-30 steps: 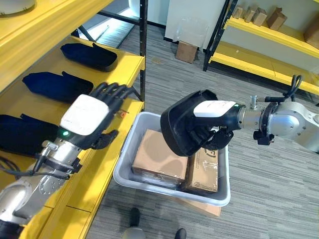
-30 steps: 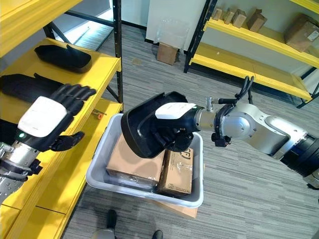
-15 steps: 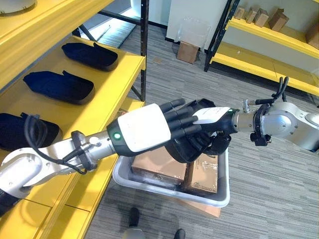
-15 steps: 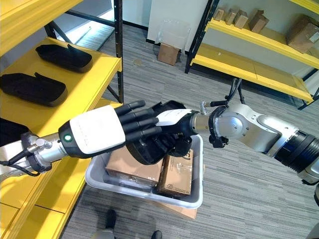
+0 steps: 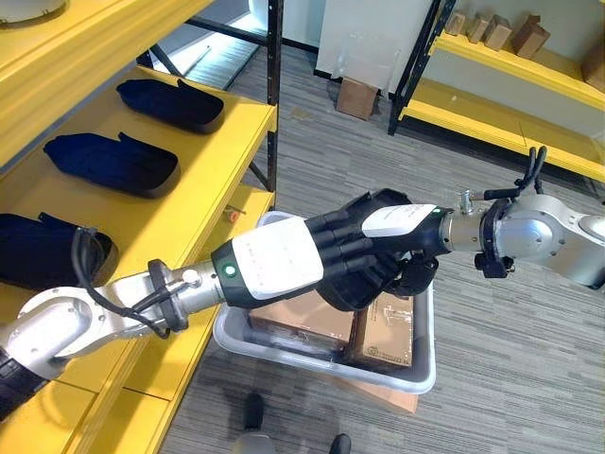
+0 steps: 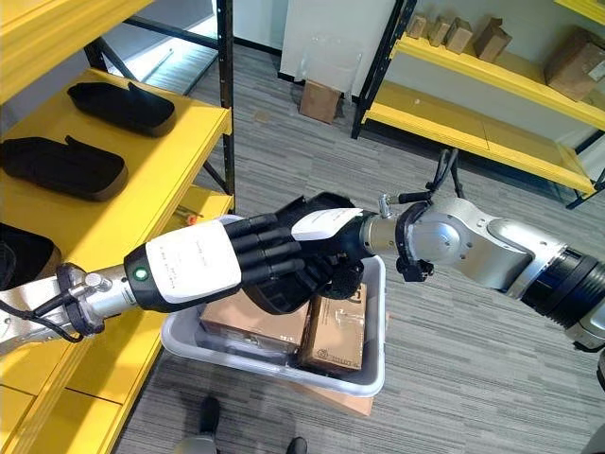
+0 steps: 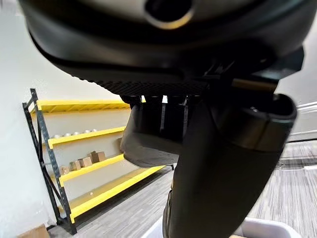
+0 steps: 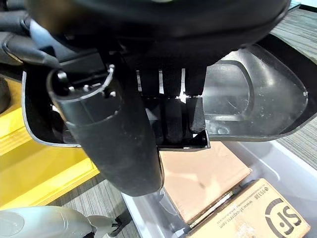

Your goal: Move parts from the plastic box to the shelf.

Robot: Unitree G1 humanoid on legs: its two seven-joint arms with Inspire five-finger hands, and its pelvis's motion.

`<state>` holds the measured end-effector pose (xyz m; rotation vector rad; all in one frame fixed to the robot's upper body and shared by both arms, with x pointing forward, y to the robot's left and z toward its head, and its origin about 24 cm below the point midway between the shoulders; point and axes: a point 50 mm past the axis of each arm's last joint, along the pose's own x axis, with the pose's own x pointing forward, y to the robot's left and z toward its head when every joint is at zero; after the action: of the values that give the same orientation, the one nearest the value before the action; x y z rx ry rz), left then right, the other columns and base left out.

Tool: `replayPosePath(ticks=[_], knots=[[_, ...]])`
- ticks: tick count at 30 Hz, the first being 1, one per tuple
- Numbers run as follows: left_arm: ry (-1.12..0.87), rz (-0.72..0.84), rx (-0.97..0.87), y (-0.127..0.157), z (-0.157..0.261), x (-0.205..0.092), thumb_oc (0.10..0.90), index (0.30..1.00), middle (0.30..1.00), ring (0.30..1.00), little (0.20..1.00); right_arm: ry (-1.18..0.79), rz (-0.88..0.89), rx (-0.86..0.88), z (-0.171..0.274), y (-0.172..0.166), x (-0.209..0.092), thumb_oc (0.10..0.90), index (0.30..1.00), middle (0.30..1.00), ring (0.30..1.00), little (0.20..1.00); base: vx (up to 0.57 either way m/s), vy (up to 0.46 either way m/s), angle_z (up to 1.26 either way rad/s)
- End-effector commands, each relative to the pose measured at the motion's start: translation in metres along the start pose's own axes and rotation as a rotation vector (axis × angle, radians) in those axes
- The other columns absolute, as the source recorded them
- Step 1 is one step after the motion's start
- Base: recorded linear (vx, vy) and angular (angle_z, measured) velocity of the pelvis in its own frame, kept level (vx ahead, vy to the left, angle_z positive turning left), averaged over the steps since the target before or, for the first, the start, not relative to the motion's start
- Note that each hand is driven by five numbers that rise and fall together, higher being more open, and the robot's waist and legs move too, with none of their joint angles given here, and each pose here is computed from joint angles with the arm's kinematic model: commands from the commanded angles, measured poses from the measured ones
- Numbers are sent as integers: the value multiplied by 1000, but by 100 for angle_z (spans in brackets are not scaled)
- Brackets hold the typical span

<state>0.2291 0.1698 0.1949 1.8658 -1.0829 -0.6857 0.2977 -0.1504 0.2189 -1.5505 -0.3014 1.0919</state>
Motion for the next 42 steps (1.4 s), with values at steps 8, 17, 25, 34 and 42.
replayPosePath(ticks=[8, 17, 25, 34, 42], knots=[[164, 49, -15, -9, -17, -7, 900, 1000, 1000, 1000, 1000, -93, -228, -1, 15, -43, -9, 400, 300, 300, 300, 300, 2, 2, -2], [159, 97, -48, -11, -14, 5, 900, 1000, 1000, 1000, 1000, -149, -251, 16, 23, -49, 2, 400, 300, 300, 300, 300, -1, 0, -2], [130, 117, -59, -11, -13, 17, 900, 1000, 1000, 1000, 1000, -192, -261, 19, 30, -54, 8, 400, 300, 300, 300, 300, -2, -2, -3], [85, 144, -74, -9, -6, 28, 900, 1000, 1000, 1000, 1000, -212, -278, 14, 34, -59, 12, 400, 300, 300, 300, 300, -4, -4, -2], [-8, 139, -79, -5, 4, 41, 900, 1000, 1000, 1000, 1000, -227, -283, 6, 38, -63, 15, 400, 300, 300, 300, 300, -6, -1, -4]])
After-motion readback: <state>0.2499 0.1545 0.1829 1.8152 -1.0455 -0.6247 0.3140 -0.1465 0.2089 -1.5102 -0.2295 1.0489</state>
